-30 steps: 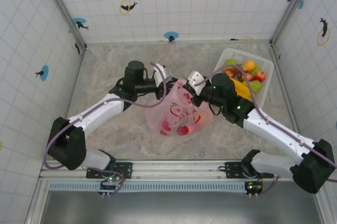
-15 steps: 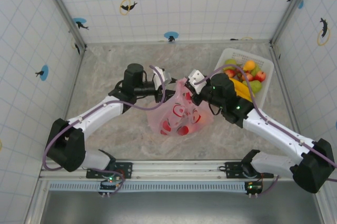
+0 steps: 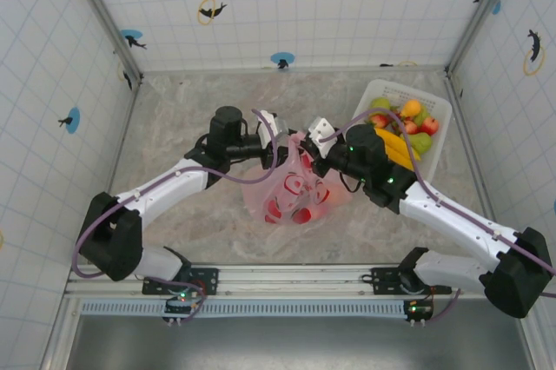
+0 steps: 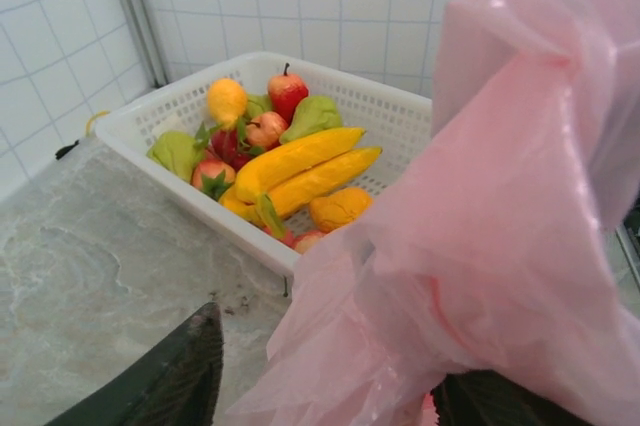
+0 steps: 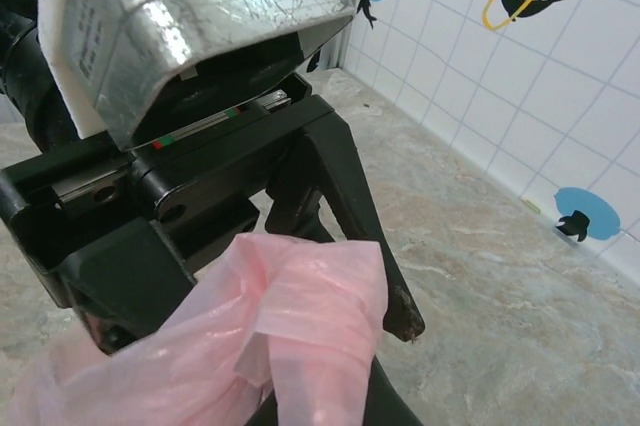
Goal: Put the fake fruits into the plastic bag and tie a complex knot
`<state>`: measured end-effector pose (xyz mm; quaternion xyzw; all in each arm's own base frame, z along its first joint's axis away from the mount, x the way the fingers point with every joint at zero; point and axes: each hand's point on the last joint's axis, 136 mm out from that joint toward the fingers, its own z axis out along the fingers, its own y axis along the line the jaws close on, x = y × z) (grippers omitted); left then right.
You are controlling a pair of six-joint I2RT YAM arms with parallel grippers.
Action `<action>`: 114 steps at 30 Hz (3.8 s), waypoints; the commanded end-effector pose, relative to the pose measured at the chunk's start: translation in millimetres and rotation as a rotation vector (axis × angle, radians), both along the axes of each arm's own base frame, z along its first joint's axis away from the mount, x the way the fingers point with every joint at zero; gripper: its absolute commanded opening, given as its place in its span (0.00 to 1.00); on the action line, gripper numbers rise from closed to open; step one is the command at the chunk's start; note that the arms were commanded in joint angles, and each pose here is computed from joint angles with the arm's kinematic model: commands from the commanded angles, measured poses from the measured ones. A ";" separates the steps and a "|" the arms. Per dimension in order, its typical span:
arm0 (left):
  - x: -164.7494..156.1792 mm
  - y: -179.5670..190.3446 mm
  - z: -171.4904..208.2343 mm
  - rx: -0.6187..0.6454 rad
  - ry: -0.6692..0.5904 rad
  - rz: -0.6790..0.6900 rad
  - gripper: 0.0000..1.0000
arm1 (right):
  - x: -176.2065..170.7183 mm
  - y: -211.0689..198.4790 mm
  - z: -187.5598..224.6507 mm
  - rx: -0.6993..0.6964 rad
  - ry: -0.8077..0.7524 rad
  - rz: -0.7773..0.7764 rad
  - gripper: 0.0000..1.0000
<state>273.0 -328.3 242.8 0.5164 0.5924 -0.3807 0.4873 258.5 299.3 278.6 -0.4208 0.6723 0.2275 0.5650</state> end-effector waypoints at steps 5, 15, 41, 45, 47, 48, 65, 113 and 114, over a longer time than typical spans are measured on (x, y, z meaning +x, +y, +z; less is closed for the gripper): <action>8.2 2.1 17.1 -0.011 -0.069 0.058 0.38 | 2.1 -5.4 0.9 -0.020 -0.019 -0.034 0.00; 6.9 10.6 18.7 0.025 -0.101 0.091 0.32 | 6.8 -9.5 -6.1 -0.066 -0.012 -0.063 0.00; -8.3 6.3 19.3 -0.001 -0.002 0.020 0.00 | -47.6 -72.7 21.1 -0.058 0.038 -0.078 0.85; -9.4 4.9 17.8 -0.002 0.038 0.014 0.00 | -69.1 -96.8 17.9 0.002 0.070 -0.099 0.76; -9.9 4.6 17.3 -0.003 0.051 0.013 0.00 | -78.3 -98.4 12.7 0.066 0.097 -0.079 0.68; -10.5 4.5 17.7 -0.004 0.051 0.010 0.00 | -80.6 -96.9 10.4 0.096 0.108 -0.069 0.65; -12.8 4.6 18.4 -0.002 0.051 -0.002 0.00 | -51.3 -51.6 -16.8 0.224 0.094 0.014 0.51; 2.7 10.9 17.0 0.028 0.042 0.101 0.00 | -4.2 -62.9 33.0 0.172 -0.046 -0.058 0.06; 5.4 12.6 15.7 0.034 0.042 0.122 0.00 | -4.5 -64.2 33.0 0.171 -0.046 -0.063 0.02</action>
